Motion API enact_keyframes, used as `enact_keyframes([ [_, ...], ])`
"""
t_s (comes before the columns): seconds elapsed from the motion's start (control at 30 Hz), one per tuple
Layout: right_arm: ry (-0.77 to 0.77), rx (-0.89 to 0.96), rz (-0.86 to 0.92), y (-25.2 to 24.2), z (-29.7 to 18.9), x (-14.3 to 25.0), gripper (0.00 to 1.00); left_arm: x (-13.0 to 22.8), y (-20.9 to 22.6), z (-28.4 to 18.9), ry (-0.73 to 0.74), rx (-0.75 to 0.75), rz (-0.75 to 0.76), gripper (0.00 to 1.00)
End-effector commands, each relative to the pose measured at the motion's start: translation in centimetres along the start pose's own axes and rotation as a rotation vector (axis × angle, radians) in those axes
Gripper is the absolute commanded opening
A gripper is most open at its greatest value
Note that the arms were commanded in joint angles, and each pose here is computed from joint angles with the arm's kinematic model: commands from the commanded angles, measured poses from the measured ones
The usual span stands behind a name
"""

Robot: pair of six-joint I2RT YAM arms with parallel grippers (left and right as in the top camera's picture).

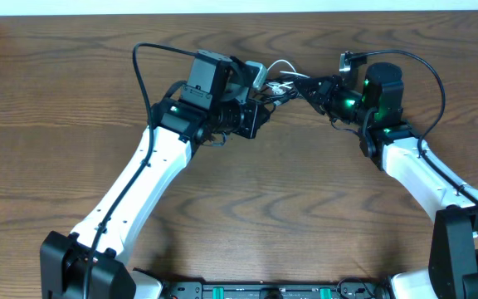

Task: Untangle cables

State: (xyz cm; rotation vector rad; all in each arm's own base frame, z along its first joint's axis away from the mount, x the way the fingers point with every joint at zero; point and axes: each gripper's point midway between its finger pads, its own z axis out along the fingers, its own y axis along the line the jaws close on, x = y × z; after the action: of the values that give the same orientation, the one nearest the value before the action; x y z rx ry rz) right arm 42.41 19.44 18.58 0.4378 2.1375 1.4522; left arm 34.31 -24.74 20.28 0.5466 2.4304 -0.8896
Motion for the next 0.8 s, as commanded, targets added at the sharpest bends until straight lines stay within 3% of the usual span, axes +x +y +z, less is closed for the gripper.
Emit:
enact_keyframes([
  [0.0, 0.013, -0.054, -0.024, 2.1, -0.5, -0.2, 0.01, -0.4, -0.6, 0.0, -0.006, 0.018, 0.005, 0.08],
  [0.77, 0.072, -0.097, -0.022, 3.1, -0.4, 1.0, 0.01, -0.6, -0.3, 0.5, -0.010, 0.018, 0.007, 0.08],
])
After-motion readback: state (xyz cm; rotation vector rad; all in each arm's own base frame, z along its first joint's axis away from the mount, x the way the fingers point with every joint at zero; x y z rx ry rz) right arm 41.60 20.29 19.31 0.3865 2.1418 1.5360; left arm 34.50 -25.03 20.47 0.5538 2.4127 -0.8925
